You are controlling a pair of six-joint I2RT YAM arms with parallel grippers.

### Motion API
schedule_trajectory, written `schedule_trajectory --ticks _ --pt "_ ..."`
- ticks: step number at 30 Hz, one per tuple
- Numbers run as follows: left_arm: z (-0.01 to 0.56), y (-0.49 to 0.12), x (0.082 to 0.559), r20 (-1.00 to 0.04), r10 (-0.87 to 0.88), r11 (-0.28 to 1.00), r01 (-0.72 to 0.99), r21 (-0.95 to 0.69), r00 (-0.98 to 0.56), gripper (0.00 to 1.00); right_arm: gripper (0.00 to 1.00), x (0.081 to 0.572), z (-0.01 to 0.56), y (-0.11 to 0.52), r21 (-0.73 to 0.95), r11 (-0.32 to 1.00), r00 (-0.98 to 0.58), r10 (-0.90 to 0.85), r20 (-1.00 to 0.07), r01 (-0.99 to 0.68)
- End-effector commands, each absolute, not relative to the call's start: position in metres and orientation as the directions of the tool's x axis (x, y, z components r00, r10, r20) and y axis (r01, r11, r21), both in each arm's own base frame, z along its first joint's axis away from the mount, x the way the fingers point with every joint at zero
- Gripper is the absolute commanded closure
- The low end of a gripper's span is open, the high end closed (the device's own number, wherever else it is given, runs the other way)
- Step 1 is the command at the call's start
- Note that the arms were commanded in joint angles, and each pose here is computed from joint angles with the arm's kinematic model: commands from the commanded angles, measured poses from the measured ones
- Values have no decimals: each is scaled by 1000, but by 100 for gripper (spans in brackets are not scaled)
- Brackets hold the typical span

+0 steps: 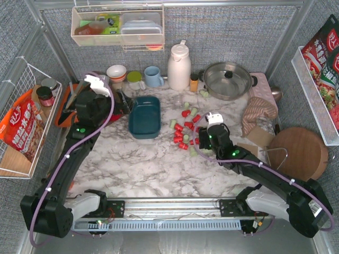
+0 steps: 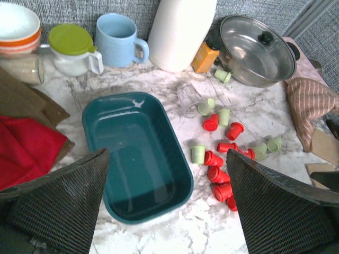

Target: Mix the coffee capsules in the storage basket

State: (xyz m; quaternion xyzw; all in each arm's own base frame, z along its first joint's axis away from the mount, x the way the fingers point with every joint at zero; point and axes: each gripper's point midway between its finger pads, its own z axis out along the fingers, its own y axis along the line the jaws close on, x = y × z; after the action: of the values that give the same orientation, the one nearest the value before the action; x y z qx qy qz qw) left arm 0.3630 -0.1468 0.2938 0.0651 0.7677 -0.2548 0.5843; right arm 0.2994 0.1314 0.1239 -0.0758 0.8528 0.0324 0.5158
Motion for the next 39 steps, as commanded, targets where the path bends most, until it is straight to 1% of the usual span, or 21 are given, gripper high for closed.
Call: schedule_trajectory --ticks 1,3,5,7,11,16,23,30,34,39 --pt "279 -146 339 -891 -210 850 375 -370 -402 1 35 280 111 123 22 999 -577 -2 -817 -35" --pt "270 -142 333 -899 -215 857 368 -361 -382 1 35 274 107 123 12 1000 -609 7 -793 -4" --pt "267 -140 330 -892 -265 852 345 -394 -365 1 35 272 104 122 1 1000 -625 19 -780 30" --pt "271 -146 327 -888 -282 827 378 -416 -362 1 35 273 104 124 -4 998 -637 32 -771 55" --pt "268 -154 327 -862 -294 802 384 -458 -413 1 35 279 99 135 -33 998 -668 6 -744 46" --pt "267 -158 325 -850 -306 786 390 -480 -429 1 37 286 91 164 -38 999 -713 -48 -700 -30" --pt "268 -157 324 -851 -310 786 389 -480 -424 1 43 299 70 193 -90 988 -795 -153 -586 -124" --pt "264 -157 325 -847 -309 788 382 -482 -432 1 46 299 54 191 -155 975 -825 -218 -521 -160" --pt "262 -158 327 -844 -309 787 380 -486 -439 1 48 294 46 192 -154 970 -836 -242 -493 -189" --pt "258 -160 328 -834 -310 781 377 -497 -457 1 53 290 34 194 -146 966 -851 -259 -457 -215"
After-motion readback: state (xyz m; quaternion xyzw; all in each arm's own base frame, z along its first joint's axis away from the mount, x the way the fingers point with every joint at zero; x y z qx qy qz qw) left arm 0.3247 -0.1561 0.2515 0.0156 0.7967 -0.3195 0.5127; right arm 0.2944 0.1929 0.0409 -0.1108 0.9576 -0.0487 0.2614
